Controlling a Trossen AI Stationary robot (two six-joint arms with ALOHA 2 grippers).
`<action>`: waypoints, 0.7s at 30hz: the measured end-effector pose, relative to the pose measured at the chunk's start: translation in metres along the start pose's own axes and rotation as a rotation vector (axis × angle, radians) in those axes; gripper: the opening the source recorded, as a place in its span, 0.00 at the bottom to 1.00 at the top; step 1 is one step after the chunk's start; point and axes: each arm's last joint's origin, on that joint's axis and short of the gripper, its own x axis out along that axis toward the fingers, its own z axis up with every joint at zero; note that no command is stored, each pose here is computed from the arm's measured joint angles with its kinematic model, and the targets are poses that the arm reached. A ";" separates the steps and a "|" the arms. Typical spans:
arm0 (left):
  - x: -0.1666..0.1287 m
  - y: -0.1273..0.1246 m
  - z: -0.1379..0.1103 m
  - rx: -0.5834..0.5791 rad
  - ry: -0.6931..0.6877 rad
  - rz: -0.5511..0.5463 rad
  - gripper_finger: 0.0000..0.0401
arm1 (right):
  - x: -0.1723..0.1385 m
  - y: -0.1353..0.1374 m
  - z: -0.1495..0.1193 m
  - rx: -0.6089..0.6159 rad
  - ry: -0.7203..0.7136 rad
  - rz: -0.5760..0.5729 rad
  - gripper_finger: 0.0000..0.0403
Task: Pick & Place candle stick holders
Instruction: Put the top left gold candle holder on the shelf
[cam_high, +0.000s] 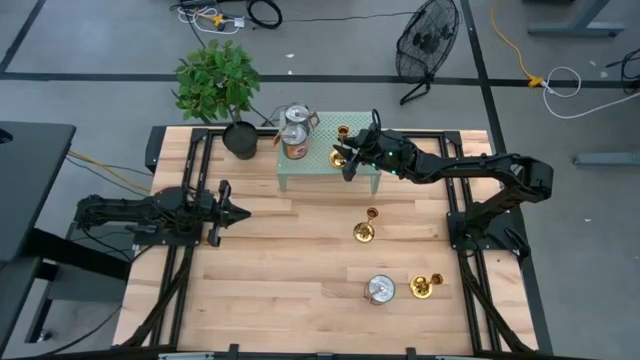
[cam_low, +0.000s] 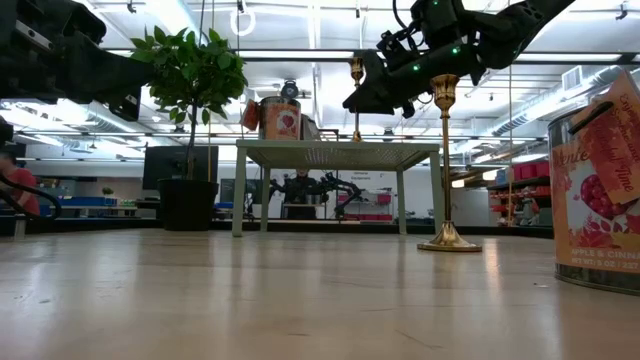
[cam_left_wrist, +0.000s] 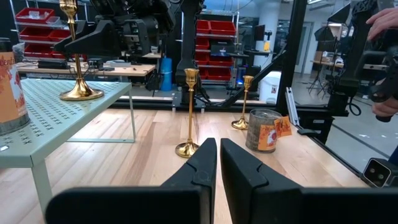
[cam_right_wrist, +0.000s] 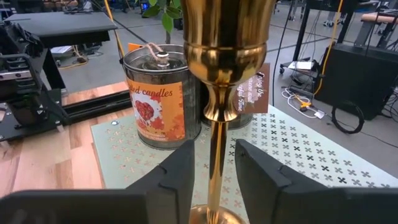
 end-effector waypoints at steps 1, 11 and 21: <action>0.000 0.000 0.000 0.000 0.000 0.000 0.07 | 0.000 0.000 0.000 0.000 0.000 0.000 0.28; 0.000 0.000 0.000 0.000 0.000 0.000 0.07 | 0.000 0.000 0.000 0.000 0.000 0.000 0.23; 0.000 0.000 0.000 0.000 0.000 0.000 0.07 | 0.000 0.000 0.000 0.003 -0.001 0.000 0.19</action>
